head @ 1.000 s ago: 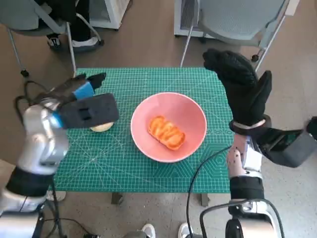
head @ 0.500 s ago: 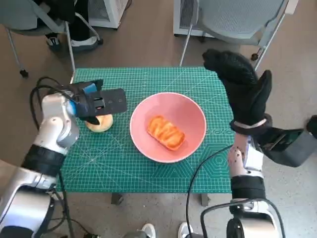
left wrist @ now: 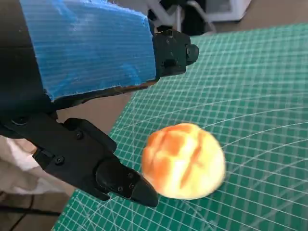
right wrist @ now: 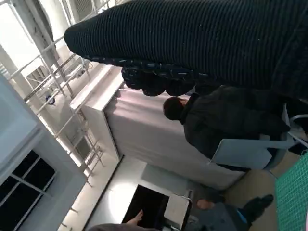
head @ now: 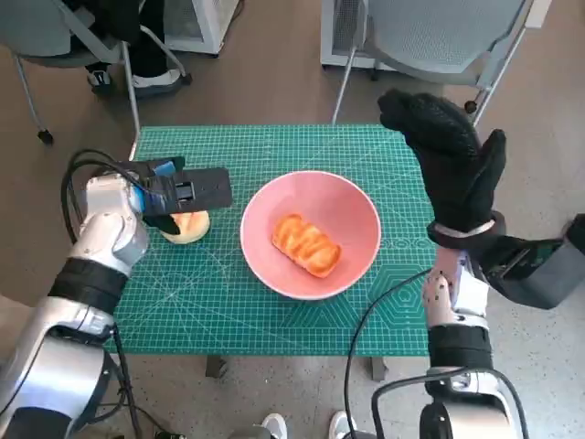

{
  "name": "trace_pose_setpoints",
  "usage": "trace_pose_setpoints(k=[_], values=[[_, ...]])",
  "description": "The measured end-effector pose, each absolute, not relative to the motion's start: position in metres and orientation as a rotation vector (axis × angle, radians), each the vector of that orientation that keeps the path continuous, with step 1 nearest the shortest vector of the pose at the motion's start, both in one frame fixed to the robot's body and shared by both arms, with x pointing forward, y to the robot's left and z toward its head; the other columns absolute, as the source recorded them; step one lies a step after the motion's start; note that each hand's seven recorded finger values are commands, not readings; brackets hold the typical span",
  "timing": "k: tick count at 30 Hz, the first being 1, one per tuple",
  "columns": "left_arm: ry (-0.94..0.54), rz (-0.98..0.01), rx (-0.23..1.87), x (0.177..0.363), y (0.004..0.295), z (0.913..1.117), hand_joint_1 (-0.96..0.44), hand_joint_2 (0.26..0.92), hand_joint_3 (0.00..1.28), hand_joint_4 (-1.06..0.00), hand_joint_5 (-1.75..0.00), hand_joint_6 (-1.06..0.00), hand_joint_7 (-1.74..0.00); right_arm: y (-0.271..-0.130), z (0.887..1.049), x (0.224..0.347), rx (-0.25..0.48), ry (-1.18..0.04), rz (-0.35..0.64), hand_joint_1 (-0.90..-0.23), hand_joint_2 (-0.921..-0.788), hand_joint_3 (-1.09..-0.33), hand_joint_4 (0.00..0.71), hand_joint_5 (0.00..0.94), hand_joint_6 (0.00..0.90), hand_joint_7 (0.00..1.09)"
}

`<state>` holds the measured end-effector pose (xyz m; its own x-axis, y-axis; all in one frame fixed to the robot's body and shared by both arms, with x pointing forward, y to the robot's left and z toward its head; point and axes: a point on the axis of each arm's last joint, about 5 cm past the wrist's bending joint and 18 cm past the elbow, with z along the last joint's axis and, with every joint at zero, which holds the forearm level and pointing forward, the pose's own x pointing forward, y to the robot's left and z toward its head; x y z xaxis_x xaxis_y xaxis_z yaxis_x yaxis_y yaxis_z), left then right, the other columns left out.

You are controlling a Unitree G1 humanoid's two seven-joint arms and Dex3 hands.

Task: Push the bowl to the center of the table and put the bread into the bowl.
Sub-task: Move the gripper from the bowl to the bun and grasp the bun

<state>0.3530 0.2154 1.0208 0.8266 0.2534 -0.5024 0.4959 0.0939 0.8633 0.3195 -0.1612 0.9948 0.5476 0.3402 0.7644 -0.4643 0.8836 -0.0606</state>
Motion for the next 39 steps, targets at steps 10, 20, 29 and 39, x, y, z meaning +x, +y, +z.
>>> trace_pose_setpoints(k=[10,20,29,39], values=[[0.685,-0.205,1.510,0.357,0.212,1.013,-0.34,0.641,0.00,0.00,0.00,-0.03,-0.01,-0.161,0.995,0.320,0.155,-0.868,0.478,-0.691,-0.921,-0.879,0.113,0.000,0.035,0.40],[0.716,-0.222,1.528,0.360,0.204,1.007,-0.37,0.647,0.00,0.00,0.00,-0.05,-0.02,-0.162,0.995,0.319,0.152,-0.867,0.474,-0.691,-0.921,-0.882,0.112,0.000,0.041,0.41],[0.730,-0.236,1.539,0.361,0.199,0.998,-0.28,0.636,0.00,0.00,0.00,-0.05,-0.02,-0.163,0.995,0.319,0.149,-0.867,0.471,-0.691,-0.921,-0.885,0.112,0.000,0.048,0.41],[0.689,-0.248,1.548,0.361,0.192,0.990,-0.23,0.642,0.00,0.00,0.00,-0.06,-0.01,-0.165,0.995,0.317,0.143,-0.875,0.465,-0.688,-0.921,-0.886,0.116,0.002,0.051,0.41]])
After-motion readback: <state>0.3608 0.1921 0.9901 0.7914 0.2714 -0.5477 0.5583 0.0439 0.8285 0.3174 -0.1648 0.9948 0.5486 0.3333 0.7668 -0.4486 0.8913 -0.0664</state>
